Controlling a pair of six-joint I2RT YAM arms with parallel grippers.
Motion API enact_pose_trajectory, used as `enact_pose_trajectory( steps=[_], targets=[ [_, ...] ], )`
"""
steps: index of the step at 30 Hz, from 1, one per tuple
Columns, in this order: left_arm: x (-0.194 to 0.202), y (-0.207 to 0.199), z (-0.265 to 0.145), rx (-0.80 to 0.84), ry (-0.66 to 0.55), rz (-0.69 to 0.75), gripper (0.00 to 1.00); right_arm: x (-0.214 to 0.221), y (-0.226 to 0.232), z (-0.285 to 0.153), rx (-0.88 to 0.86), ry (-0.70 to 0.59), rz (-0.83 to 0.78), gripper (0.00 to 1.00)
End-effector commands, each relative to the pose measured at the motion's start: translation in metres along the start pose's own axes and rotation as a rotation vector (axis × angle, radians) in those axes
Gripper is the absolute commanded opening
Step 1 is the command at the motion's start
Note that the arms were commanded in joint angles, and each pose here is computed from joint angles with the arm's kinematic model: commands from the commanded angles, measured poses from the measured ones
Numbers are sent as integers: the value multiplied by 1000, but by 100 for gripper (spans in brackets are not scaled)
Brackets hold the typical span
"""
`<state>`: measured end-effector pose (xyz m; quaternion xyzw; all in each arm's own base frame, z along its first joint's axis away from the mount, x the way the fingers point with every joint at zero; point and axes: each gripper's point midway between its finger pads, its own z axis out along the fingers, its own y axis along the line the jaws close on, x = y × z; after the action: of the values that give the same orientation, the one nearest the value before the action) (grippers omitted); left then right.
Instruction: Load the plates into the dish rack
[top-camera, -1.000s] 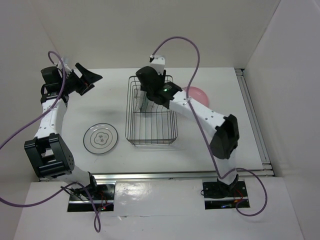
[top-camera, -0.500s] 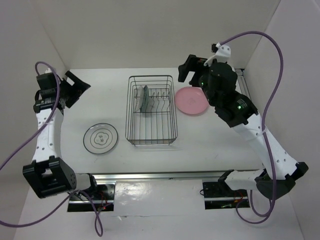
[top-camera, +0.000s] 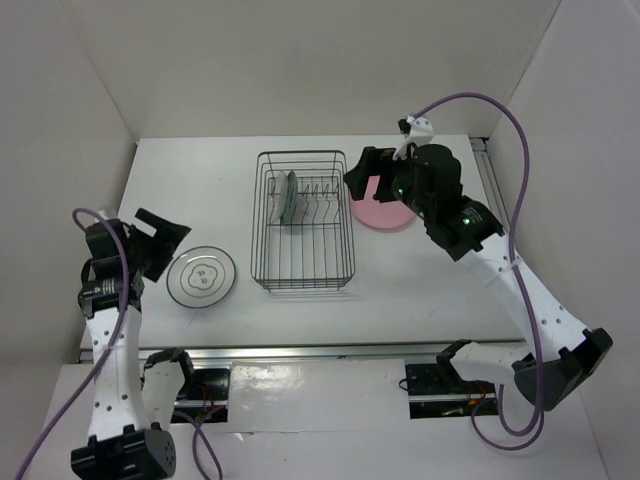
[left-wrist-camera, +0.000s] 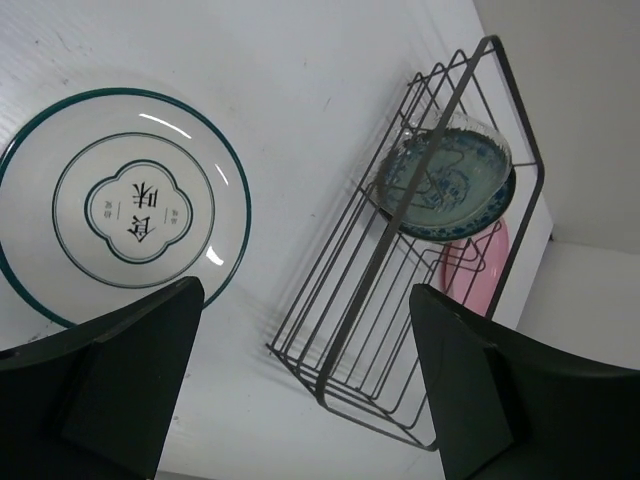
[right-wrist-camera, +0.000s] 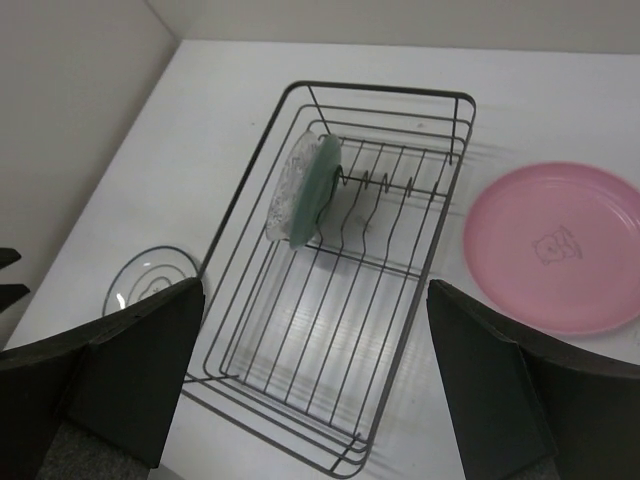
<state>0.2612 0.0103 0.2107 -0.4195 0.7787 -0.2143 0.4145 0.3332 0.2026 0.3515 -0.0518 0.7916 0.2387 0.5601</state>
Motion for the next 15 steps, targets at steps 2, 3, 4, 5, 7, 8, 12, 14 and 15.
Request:
enact_pose_trajectory(
  steps=[2,3,4,5,7,8,12,14,15],
  targets=[
    [5,18,-11,-107,-13,-102,98,-32,19,-25,-94,-122,18,99],
    [15,28,-11,-156,32,-105,98,-28,17,-23,-90,-112,18,99],
    [20,35,-10,-175,50,-111,98,-31,18,-27,-94,-122,18,99],
    [30,46,-6,-206,78,-120,98,-27,17,-26,-91,-113,18,99],
    [43,45,-9,-169,108,-137,98,-26,13,-28,-82,-116,20,99],
    [53,53,-7,-178,133,-156,97,-26,13,-28,-82,-116,20,99],
    [78,63,-7,-194,199,-223,97,-17,11,-25,-104,-87,20,99],
    [88,73,-7,-239,224,-251,97,-19,13,-24,-121,-96,29,99],
    [97,81,-7,-274,245,-287,97,-21,16,-24,-135,-100,39,99]
  ],
)
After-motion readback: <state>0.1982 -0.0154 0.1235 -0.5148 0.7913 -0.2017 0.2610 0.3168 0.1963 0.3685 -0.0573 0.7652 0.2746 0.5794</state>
